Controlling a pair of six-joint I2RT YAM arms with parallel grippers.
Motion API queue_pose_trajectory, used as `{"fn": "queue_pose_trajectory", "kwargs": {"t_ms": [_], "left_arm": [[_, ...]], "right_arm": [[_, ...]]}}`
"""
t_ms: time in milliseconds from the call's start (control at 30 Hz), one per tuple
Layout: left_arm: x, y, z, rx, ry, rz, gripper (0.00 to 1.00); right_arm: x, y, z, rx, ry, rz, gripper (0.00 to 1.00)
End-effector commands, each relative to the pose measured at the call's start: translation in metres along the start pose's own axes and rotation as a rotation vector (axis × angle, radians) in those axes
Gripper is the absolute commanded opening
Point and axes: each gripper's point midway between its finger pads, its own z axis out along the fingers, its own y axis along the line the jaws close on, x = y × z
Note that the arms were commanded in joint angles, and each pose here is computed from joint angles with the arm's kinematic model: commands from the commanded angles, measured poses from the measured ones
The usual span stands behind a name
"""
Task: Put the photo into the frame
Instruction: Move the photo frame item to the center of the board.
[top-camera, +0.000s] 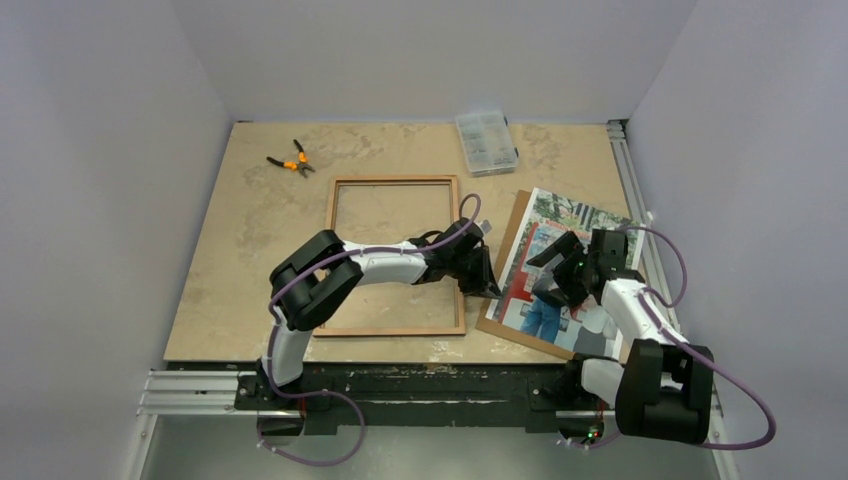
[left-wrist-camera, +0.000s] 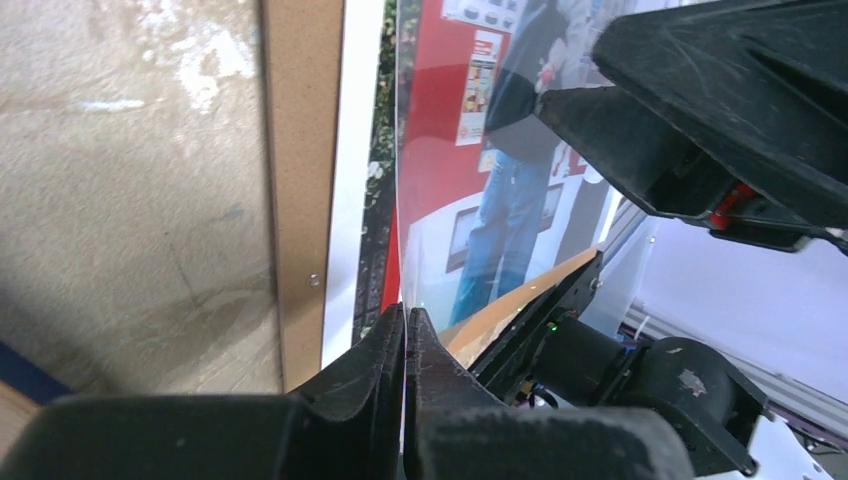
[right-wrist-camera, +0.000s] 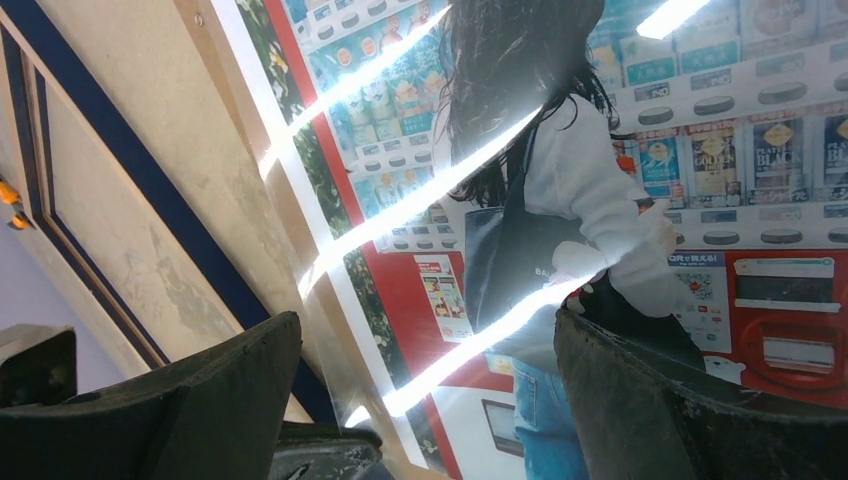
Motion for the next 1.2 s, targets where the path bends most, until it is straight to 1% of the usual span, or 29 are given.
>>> {"fn": "queue_pose_trajectory", "kwargs": {"t_ms": [0,67,200,333,467,567,700,800,900,1000,1033,1067,1167], "left_arm": [[-0.006,-0.014,-0.019,-0.014,-0.031,0.063,0.00],[-0.008,-0.011,-0.026,-0.036,-0.052,0.077,0.00],[-0.018,-0.013,-0.055,-0.074,-0.135,0.101,0.00],[-0.027,-0.002,-0.088,-0.069,-0.214,0.067,0.00],[-0.026,0.026,-0.121,-0.054,-0.281,0.010,0.00],[-0.026,0.036,-0.139,-0.062,-0.309,0.017,0.00],[-0.020,0.053,-0.163,-0.182,-0.326,0.019,0.00],[-0.010,0.082,-0.188,-0.307,-0.364,-0.039,0.00],[0.004,0.118,-0.220,-0.442,-0.440,-0.115,0.00],[0.014,0.139,-0.249,-0.490,-0.533,-0.174,0.00],[0.016,0.144,-0.257,-0.494,-0.566,-0.188,0.02],[0.016,0.146,-0.262,-0.483,-0.595,-0.189,0.18],[0.017,0.151,-0.274,-0.467,-0.653,-0.199,0.84]], "right_arm": [[0.028,-0.019,-0.008,0.058,0.108,-0.032,0.98],[0.023,-0.010,-0.014,0.028,0.093,-0.061,0.98],[0.019,0.014,-0.025,-0.074,0.081,-0.116,0.98],[0.017,0.034,-0.035,-0.175,0.074,-0.169,0.98],[0.014,0.039,-0.041,-0.190,0.066,-0.224,0.99],[0.011,0.039,-0.044,-0.175,0.055,-0.254,0.99],[0.011,0.035,-0.043,-0.162,0.057,-0.268,0.99],[0.017,0.029,-0.039,-0.158,0.075,-0.266,0.99],[0.021,0.023,-0.034,-0.150,0.094,-0.262,0.99],[0.025,0.019,-0.029,-0.139,0.113,-0.260,0.99],[0.025,0.017,-0.028,-0.134,0.116,-0.262,0.99],[0.026,0.016,-0.027,-0.131,0.121,-0.264,0.98],[0.028,0.012,-0.025,-0.121,0.132,-0.267,0.99]]}}
